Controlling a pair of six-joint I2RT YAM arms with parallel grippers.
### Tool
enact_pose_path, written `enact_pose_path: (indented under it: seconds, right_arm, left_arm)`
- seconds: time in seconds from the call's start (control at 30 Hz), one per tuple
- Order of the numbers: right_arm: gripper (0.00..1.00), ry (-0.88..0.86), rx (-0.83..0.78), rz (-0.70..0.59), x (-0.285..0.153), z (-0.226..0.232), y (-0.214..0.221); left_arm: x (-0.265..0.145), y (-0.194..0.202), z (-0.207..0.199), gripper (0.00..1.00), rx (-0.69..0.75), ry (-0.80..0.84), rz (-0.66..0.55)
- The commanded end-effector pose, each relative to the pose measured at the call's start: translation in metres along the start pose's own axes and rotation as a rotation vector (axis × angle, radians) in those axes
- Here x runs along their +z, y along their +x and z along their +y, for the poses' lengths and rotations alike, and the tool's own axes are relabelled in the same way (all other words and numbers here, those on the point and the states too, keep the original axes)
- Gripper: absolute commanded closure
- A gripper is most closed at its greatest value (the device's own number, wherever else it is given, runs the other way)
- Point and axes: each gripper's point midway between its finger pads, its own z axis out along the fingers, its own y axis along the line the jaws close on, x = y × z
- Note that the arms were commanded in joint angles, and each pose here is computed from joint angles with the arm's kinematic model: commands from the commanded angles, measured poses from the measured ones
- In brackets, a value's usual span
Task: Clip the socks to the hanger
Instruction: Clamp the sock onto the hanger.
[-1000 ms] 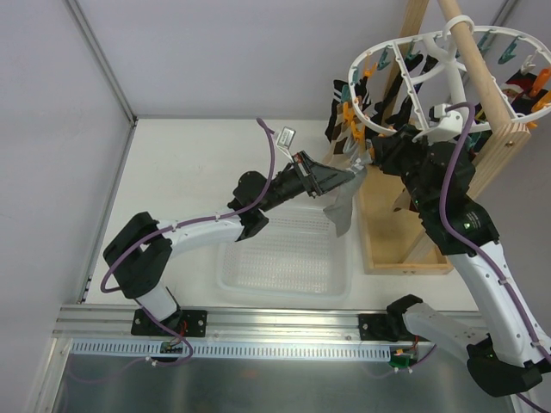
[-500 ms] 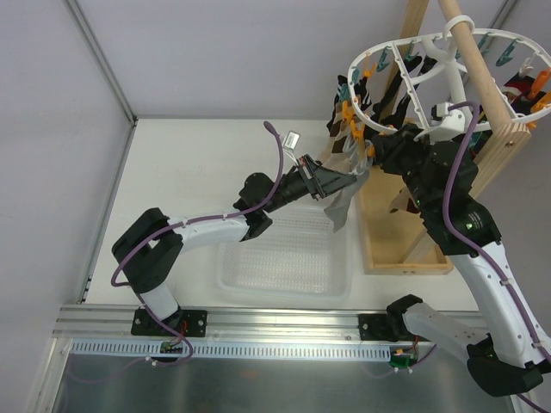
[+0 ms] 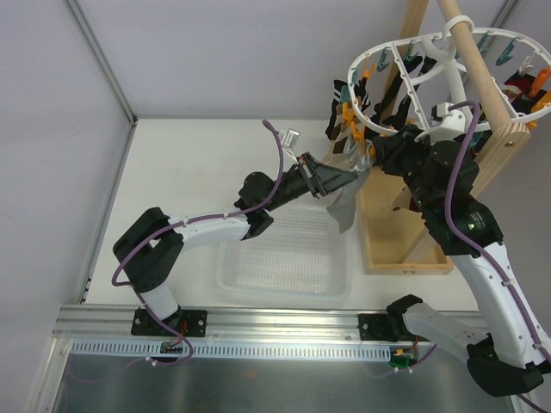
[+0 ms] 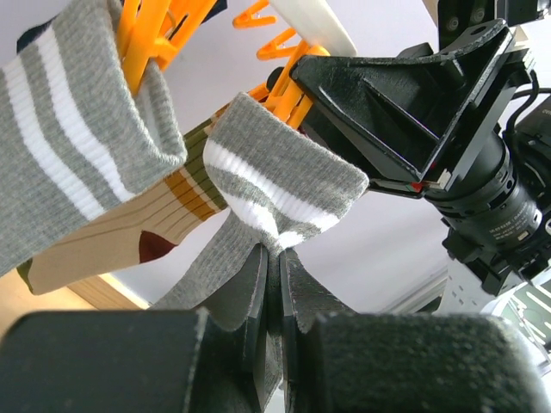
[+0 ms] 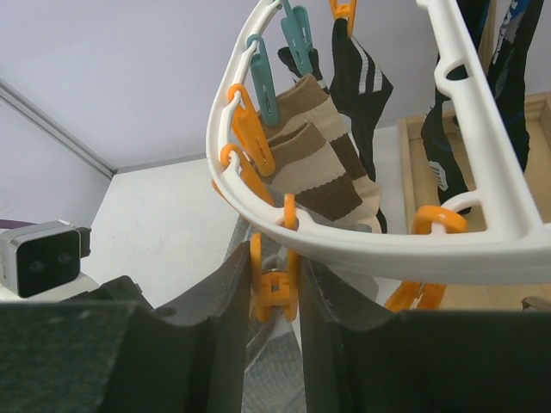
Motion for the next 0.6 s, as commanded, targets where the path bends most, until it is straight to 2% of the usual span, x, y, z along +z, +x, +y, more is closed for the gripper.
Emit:
enact_pose_path:
  seconds: [0.0,0.57]
  right_arm:
    - [0.99,-0.049,0.034,-0.058,-0.0113,0.0135,-0.0288]
    - [0.99,-0.048,0.020,-0.041,-0.0085,0.0134,-0.0250]
  left_arm:
    - [0.0075,-0.0252,-0.0399,1.00,0.097,0.149,-0.060]
    - [0.0136,-0.0217,-0.0403,1.00,0.100,0.159,-0.030]
